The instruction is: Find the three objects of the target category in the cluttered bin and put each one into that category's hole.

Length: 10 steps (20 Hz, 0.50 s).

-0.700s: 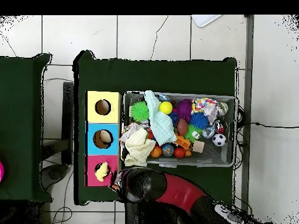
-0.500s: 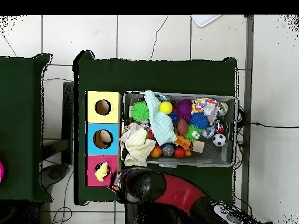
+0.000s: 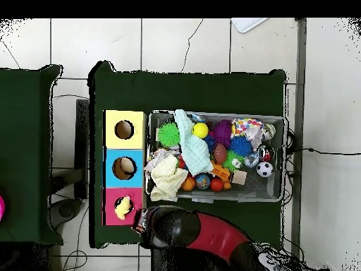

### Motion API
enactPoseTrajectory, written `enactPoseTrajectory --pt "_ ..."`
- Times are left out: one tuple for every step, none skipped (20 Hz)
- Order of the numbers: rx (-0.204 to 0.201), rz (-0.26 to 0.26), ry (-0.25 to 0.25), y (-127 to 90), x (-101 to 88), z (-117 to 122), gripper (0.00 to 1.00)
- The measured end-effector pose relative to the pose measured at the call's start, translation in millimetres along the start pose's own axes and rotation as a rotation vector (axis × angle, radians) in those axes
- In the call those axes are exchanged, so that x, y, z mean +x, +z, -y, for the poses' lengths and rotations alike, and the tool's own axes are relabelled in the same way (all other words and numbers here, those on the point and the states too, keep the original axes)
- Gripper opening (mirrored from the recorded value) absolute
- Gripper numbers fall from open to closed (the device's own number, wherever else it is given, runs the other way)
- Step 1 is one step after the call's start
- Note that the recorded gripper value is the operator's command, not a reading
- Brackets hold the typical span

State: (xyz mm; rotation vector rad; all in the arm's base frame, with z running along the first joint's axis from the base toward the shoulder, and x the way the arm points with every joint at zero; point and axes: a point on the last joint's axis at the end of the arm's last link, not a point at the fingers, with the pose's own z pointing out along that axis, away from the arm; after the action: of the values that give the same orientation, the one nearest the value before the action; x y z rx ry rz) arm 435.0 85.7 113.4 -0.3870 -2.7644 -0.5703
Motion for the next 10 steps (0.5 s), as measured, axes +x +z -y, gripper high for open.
enactPoseTrajectory --pt "0.001 -0.002 -0.001 0.1 1.5 0.0 0.0" --pt "0.002 -0.006 0.0 0.6 4.2 0.3 0.0" --pt "0.002 -0.008 0.001 0.8 5.8 0.5 0.0" --pt "0.003 -0.012 0.003 1.1 8.2 0.9 0.0" --pt "0.003 -0.017 0.007 1.7 12.0 1.7 0.0" --pt "0.002 -0.02 0.01 1.9 14.1 2.0 0.0" --pt "-0.001 -0.025 0.017 2.4 18.6 2.3 0.0" --pt "-0.005 -0.028 0.025 2.7 22.7 2.3 0.0" --pt "-0.01 -0.03 0.032 2.8 25.9 1.9 0.0" --pt "-0.013 -0.032 0.036 3.0 27.7 1.6 0.0"
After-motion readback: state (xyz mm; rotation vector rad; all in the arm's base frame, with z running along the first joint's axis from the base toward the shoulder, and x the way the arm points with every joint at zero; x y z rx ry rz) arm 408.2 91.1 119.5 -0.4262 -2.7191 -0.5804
